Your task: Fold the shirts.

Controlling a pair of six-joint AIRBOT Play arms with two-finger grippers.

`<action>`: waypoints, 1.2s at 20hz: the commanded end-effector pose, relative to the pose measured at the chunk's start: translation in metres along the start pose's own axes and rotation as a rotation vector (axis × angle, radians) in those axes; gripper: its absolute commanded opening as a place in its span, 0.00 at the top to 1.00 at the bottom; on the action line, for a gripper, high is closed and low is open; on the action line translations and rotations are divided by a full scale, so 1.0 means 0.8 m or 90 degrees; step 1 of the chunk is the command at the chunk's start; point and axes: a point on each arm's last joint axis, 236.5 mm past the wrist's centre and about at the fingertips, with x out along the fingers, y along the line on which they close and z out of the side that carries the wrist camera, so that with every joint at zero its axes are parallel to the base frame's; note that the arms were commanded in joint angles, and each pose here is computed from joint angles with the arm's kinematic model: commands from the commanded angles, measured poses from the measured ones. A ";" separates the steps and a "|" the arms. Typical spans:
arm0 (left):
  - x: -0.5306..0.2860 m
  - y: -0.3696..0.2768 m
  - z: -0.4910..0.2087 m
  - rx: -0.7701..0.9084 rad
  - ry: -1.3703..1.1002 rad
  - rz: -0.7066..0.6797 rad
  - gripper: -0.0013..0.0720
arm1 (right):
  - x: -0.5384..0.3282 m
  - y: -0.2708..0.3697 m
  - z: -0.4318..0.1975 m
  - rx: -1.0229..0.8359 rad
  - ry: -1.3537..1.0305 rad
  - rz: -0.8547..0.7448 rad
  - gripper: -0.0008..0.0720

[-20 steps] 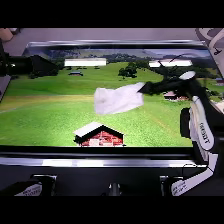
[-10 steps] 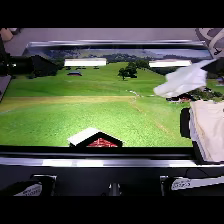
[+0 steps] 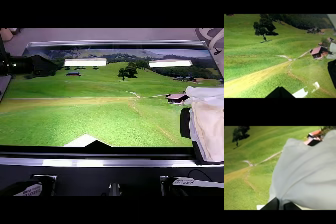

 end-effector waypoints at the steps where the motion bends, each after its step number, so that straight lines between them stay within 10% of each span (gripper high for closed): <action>1: 0.000 0.002 0.003 0.010 -0.005 0.003 0.95 | -0.042 -0.037 -0.040 0.043 0.044 -0.103 0.96; 18: 0.000 0.003 0.005 0.010 -0.011 0.005 0.95 | -0.058 -0.151 -0.290 0.174 0.401 -0.377 0.96; 19: 0.000 0.003 0.005 0.010 -0.011 0.005 0.95 | -0.057 -0.154 -0.288 0.172 0.397 -0.380 0.81; 21: 0.000 0.003 0.005 0.010 -0.011 0.005 0.95 | -0.055 -0.162 -0.280 0.148 0.381 -0.387 0.14; 24: 0.000 0.003 0.005 0.009 -0.012 0.004 0.95 | -0.052 -0.169 -0.236 0.072 0.307 -0.389 0.05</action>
